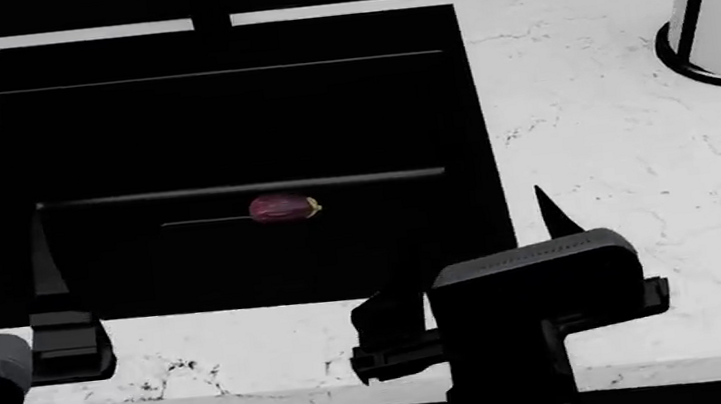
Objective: Pick the eggplant from the sink and place it on the plate located on the counter
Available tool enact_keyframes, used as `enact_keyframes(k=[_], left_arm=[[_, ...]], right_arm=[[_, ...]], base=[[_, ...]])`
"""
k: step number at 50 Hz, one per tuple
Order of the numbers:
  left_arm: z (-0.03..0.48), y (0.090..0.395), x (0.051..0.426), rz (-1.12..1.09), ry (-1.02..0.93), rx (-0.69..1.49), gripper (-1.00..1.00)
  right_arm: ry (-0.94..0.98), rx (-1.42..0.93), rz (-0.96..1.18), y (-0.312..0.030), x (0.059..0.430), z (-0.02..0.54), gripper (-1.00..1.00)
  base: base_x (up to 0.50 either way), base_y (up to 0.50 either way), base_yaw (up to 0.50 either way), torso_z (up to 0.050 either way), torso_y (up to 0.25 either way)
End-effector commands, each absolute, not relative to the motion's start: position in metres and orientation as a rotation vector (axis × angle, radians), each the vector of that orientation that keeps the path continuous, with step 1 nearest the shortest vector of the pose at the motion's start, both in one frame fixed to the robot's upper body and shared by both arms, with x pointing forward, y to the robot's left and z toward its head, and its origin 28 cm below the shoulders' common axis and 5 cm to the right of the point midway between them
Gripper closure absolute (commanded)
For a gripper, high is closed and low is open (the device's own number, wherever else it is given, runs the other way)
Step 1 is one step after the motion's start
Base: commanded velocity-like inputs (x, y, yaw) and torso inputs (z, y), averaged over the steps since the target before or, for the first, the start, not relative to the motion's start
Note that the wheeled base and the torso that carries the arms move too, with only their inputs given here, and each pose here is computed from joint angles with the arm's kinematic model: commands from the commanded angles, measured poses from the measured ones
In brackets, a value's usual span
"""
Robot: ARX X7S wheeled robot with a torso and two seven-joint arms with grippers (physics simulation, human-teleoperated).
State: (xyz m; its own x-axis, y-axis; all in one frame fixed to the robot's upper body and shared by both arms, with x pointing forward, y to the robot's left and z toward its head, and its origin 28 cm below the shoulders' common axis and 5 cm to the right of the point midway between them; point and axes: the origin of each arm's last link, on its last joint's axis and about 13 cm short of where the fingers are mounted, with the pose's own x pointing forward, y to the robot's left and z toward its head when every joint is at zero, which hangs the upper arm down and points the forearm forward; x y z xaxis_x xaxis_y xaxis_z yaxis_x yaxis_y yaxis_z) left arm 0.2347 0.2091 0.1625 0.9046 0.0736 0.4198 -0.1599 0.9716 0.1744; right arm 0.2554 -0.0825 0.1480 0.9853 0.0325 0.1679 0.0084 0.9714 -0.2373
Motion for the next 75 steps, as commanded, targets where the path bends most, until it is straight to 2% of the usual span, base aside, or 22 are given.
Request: enact_keyframes(k=[1,17,21,27,29,32,37,44,52,60,68,75], left_arm=[[0.162,0.212,0.232,0.125,-0.421,0.214,-1.00],[0.163,0.214,0.233,0.124,-0.419,0.216,-1.00],[0.164,0.217,0.280,0.134,-0.343,0.261,-1.00],[0.189,0.216,0.329,0.140,-0.315,0.262,-1.00],[0.192,0.216,0.334,0.140,-0.313,0.262,-1.00],[0.194,0.219,0.370,0.148,-0.240,0.237,-1.00],[0.197,0.223,0.398,0.155,-0.206,0.224,-1.00],[0.187,0.233,0.416,0.167,-0.186,0.217,-1.00],[0.180,0.247,0.429,0.200,-0.153,0.192,-1.00],[0.178,0.249,0.428,0.211,-0.160,0.199,-1.00],[0.173,0.245,0.428,0.221,-0.143,0.220,-1.00],[0.171,0.246,0.428,0.221,-0.141,0.217,-1.00]], right_arm=[[-0.172,-0.256,0.014,-0.082,0.256,0.147,-1.00],[-0.165,-0.227,0.030,-0.081,0.257,0.146,-1.00],[-0.126,-0.203,0.064,-0.081,0.282,0.159,-1.00],[-0.096,-0.194,0.035,-0.091,0.327,0.186,-1.00],[-0.069,-0.179,0.034,-0.094,0.340,0.187,-1.00],[-0.052,-0.173,0.056,-0.095,0.359,0.193,-1.00],[0.000,-0.171,0.080,-0.099,0.398,0.193,-1.00],[0.043,-0.138,0.065,-0.108,0.433,0.201,-1.00],[0.058,-0.118,0.082,-0.108,0.435,0.201,-1.00],[0.098,-0.132,0.103,-0.104,0.433,0.193,-1.00],[0.117,-0.130,0.077,-0.108,0.432,0.186,-1.00],[0.118,-0.138,0.094,-0.106,0.431,0.185,-1.00]], base=[[0.45,0.44,0.00,0.050,0.000],[0.41,0.47,0.00,0.050,0.000],[0.10,0.12,0.00,0.050,0.000],[0.00,0.00,0.00,0.050,0.000],[0.00,0.00,0.00,0.050,0.000],[0.00,0.00,0.00,0.050,0.000],[0.00,0.00,0.00,0.050,0.000],[0.00,0.00,0.00,0.050,0.000],[0.03,0.10,0.00,0.050,0.000],[0.41,0.41,0.00,0.050,0.000],[0.03,0.02,0.00,0.050,0.000],[0.50,0.00,0.00,0.050,0.000]])
